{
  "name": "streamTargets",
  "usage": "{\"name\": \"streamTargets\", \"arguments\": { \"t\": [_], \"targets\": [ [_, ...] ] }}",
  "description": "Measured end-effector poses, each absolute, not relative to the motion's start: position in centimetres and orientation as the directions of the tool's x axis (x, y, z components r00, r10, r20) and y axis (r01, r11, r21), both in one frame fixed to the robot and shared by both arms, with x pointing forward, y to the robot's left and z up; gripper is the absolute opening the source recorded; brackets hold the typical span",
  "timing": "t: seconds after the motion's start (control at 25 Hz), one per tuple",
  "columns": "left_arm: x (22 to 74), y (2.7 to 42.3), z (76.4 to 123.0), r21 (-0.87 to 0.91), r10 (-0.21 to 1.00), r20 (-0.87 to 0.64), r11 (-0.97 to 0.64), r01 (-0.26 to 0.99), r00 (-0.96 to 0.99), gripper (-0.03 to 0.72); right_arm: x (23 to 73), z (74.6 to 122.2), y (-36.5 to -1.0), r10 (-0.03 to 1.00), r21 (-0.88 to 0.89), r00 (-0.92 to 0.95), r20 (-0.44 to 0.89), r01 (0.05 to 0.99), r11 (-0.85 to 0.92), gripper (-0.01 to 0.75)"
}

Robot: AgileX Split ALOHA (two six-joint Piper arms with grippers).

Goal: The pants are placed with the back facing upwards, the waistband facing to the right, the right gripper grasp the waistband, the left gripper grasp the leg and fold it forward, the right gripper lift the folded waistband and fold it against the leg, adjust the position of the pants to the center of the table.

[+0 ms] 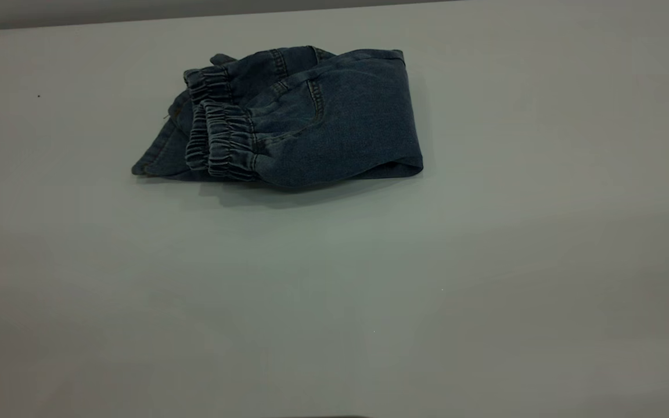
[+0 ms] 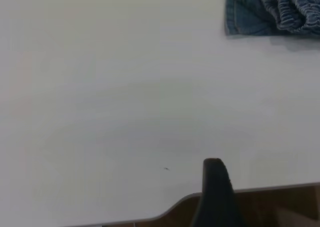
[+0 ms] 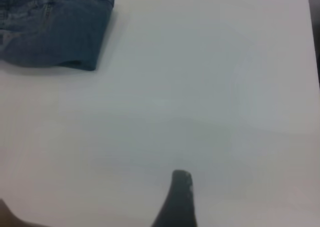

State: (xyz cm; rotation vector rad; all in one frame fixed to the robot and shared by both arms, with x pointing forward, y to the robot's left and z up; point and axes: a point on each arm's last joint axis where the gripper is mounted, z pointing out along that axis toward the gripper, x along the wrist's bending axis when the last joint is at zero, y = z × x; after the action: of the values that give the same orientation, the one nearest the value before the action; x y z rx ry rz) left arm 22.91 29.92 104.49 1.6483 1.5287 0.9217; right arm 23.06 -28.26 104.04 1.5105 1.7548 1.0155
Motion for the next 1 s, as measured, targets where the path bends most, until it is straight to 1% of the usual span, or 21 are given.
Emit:
{"name": "streamTargets", "arguments": {
  "t": [0.32,0.56,1.0],
  "targets": [
    [22.91,29.92,104.49,0.862,0.998,0.041,-0.062,0.503,0.052,0.451,23.06,104.05,-28.24,0.985,0.851,-0.165,0.04,0.523,0.053,0.58],
    [22.91,29.92,104.49,0.862,0.998,0.041,-0.062,0.503,0.052,0.451,23.11,103.98,-28.71,0.994,0.846,-0.099,0.048,0.533,0.012,0.58],
    [22.91,29.92,104.49,0.862,0.998,0.041,-0.062,0.503,0.052,0.451,23.11,103.97,-28.77,0.995,0.846,-0.092,0.048,0.533,0.009,0.58]
  ]
}}
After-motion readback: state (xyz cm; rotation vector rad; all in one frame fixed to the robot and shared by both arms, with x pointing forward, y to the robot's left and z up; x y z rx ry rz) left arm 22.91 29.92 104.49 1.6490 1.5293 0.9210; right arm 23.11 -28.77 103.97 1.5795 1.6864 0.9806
